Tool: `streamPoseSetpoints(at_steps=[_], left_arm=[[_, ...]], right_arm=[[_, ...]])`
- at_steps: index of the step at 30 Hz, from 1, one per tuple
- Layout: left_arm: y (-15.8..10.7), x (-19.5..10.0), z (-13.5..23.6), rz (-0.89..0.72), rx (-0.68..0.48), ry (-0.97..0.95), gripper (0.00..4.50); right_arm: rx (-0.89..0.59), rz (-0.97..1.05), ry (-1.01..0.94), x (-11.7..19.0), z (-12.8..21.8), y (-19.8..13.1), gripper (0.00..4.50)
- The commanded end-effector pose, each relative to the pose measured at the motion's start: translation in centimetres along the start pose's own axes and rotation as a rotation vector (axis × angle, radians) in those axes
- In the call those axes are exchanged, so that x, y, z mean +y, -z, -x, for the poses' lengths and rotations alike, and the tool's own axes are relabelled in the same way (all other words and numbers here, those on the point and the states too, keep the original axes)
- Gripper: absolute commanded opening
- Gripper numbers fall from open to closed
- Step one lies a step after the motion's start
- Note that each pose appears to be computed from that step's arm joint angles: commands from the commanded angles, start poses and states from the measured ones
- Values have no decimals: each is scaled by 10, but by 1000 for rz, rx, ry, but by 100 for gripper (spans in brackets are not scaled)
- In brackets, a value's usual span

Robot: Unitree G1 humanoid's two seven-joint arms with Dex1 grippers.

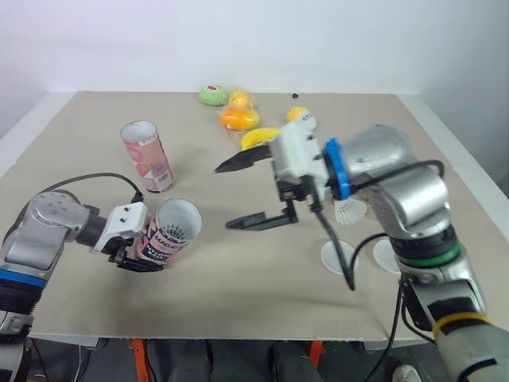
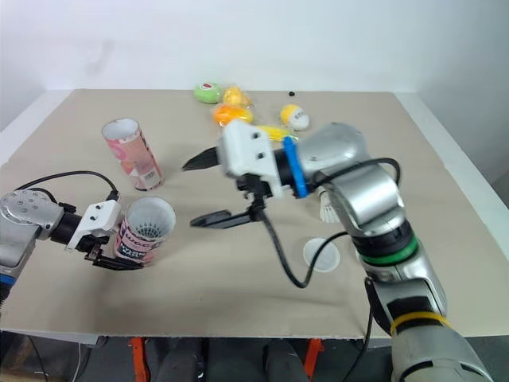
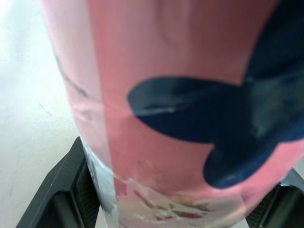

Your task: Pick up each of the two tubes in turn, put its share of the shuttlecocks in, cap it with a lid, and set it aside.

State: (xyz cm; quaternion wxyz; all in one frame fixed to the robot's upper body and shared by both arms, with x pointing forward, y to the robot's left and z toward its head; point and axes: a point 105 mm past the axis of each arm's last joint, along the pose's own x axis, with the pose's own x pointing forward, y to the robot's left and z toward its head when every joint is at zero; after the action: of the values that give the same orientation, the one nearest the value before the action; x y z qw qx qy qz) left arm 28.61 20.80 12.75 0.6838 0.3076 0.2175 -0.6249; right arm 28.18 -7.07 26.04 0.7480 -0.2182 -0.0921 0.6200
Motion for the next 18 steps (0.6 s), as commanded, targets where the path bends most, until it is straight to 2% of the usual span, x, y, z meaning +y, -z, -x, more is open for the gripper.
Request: streamPoseSetpoints(at_steps=[1, 4, 9, 18], left_arm=[[8, -12, -14, 30, 13, 81, 335], [10, -14, -16, 35, 10, 96, 335], [8, -9, -20, 19, 11, 117, 335], [-2, -6, -26, 13, -35, 132, 335]], right_arm=[[45, -126, 313, -3, 54, 23, 430], [137, -263, 494, 20, 88, 57, 430], [225, -366, 602, 43, 100, 83, 430], [356, -470, 871, 20, 118, 128, 430]])
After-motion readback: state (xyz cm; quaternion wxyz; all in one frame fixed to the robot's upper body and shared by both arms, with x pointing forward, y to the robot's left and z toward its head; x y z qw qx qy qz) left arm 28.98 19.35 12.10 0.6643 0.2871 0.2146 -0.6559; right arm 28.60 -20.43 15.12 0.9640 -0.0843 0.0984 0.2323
